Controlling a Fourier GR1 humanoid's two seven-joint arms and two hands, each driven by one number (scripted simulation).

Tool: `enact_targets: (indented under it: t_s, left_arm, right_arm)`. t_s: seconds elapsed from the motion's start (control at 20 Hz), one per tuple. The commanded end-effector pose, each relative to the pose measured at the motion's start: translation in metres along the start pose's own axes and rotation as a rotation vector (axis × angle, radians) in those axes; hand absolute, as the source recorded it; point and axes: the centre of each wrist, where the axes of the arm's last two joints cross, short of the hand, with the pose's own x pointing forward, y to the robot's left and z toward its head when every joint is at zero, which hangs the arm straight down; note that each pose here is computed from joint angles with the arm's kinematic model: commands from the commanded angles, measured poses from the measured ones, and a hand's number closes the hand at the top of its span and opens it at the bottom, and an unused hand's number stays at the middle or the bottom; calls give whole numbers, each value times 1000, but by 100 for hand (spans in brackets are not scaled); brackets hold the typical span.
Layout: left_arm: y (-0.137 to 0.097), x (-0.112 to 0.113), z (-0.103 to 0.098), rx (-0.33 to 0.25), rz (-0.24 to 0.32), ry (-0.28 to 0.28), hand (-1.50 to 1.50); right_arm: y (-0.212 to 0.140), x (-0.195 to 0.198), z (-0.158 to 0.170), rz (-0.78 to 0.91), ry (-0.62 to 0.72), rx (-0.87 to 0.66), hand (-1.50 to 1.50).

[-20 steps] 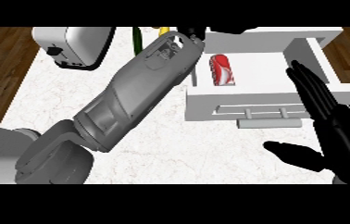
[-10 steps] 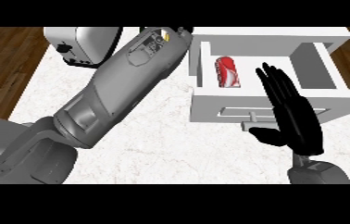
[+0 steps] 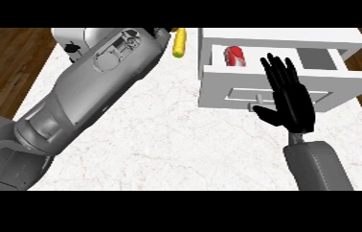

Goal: Pick up the can, place it into the drawer and close the drawer

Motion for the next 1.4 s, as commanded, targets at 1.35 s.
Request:
enact_targets:
  t_s: [1.35]
  left_arm:
    - [89, -28, 45, -38, -29, 51, -150]
  right_arm:
    - [30, 0, -126, 144, 77, -186, -150]
